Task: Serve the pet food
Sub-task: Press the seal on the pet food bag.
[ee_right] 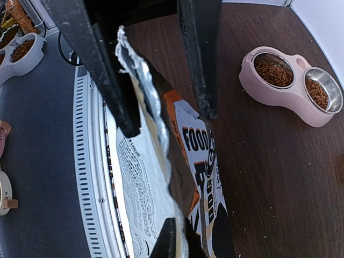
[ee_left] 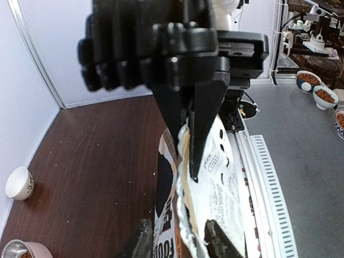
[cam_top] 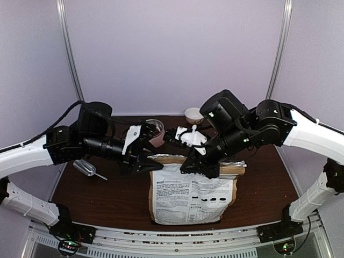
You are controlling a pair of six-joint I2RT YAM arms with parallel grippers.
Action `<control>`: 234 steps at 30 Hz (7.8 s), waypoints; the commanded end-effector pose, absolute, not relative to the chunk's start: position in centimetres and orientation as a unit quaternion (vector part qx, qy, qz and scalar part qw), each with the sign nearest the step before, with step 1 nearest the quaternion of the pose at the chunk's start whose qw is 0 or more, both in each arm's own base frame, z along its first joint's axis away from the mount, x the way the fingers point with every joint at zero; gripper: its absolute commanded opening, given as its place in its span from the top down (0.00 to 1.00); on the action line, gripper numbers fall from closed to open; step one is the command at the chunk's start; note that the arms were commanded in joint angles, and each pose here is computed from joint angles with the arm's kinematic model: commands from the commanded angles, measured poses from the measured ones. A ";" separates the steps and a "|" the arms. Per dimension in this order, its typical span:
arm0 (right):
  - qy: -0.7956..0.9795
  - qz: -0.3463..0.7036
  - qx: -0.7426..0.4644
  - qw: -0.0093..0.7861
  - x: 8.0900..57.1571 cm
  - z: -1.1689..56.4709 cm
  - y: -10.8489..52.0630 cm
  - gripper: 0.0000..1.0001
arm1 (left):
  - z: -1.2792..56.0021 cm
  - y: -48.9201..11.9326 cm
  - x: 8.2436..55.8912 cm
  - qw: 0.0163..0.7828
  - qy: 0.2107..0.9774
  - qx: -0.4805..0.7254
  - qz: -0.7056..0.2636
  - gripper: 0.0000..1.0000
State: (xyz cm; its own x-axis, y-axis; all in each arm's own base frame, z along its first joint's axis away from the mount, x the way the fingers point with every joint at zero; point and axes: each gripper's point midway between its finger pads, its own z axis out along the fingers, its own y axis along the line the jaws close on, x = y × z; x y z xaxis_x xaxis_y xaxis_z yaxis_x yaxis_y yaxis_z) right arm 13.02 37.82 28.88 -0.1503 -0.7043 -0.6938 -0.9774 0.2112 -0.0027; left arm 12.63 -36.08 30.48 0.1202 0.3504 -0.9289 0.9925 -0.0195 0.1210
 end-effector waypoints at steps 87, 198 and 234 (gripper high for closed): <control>0.778 0.018 -0.531 0.335 15.6 27.4 27.0 1.00 | 33.4 -30.0 15.4 0.535 0.576 0.520 -0.334 1.00; 0.616 0.429 -0.418 0.512 13.5 33.1 29.7 1.00 | 31.7 -46.1 12.7 0.311 0.646 0.619 -0.320 0.53; 0.627 0.402 -0.412 0.525 13.7 33.1 28.2 1.00 | 29.8 -40.6 16.3 0.350 0.680 0.625 -0.157 1.00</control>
